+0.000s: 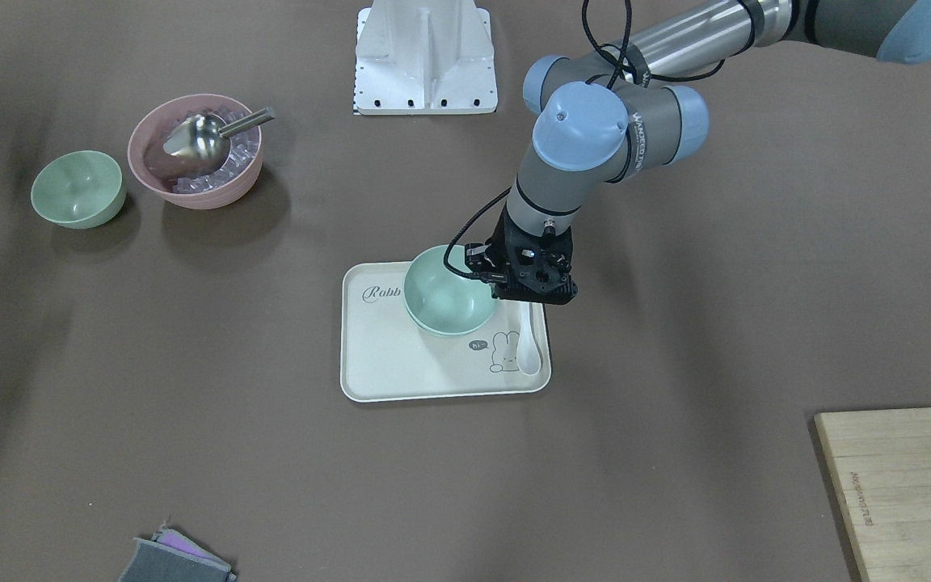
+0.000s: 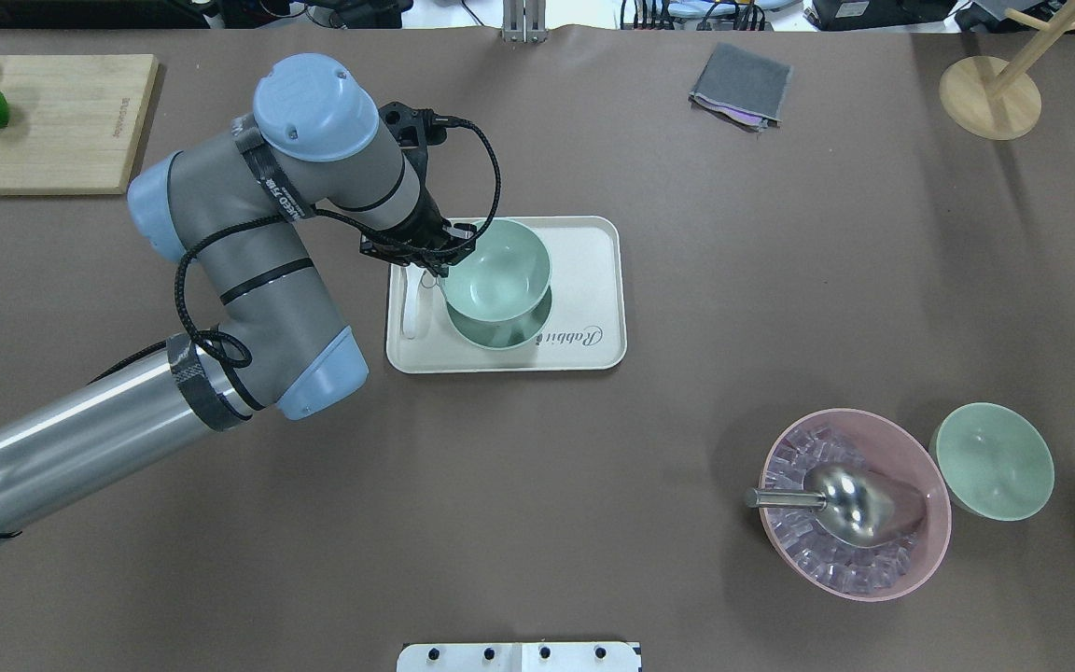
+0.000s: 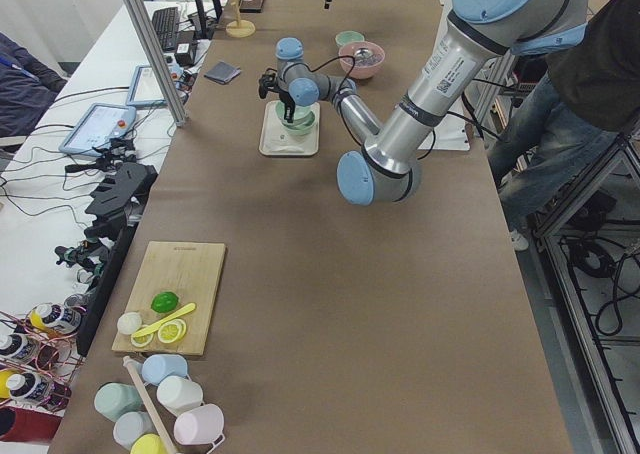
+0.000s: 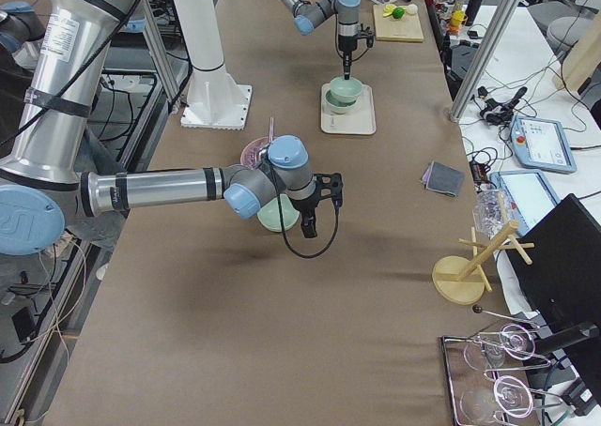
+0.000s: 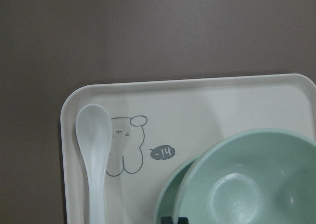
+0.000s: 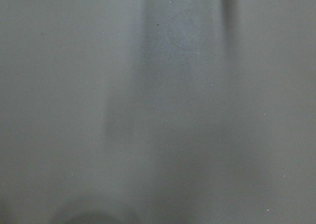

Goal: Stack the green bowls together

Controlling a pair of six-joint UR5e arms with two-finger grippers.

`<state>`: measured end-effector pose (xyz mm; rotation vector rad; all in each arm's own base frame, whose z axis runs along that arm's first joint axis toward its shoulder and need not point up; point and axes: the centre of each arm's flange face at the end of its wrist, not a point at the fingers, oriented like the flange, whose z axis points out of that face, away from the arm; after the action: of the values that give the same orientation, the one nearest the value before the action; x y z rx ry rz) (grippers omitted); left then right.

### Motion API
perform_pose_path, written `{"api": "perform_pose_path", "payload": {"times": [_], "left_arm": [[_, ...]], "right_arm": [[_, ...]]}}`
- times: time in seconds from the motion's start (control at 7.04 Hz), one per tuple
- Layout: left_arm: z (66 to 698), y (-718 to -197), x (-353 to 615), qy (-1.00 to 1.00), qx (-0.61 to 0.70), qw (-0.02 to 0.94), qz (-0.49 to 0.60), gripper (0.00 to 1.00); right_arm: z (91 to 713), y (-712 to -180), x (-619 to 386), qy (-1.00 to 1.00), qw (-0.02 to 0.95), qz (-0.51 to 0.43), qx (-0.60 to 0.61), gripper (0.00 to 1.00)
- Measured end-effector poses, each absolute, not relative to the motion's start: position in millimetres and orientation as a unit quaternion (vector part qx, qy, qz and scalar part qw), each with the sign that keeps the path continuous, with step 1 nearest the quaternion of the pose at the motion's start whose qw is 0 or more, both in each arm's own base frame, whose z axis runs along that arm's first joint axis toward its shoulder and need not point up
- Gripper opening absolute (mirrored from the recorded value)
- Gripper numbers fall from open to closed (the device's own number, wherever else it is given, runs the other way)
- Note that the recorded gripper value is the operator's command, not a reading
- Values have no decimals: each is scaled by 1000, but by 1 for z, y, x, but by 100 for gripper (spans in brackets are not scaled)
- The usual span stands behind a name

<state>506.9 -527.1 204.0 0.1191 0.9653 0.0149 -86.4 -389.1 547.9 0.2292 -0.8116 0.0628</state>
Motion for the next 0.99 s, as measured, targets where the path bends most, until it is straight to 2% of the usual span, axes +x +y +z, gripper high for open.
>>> {"api": "perform_pose_path", "payload": {"times": [0.99], "left_arm": [[209, -507, 531, 455, 58, 888, 10, 0]], "right_arm": [[548, -389, -86, -394, 912, 30, 112, 100]]}}
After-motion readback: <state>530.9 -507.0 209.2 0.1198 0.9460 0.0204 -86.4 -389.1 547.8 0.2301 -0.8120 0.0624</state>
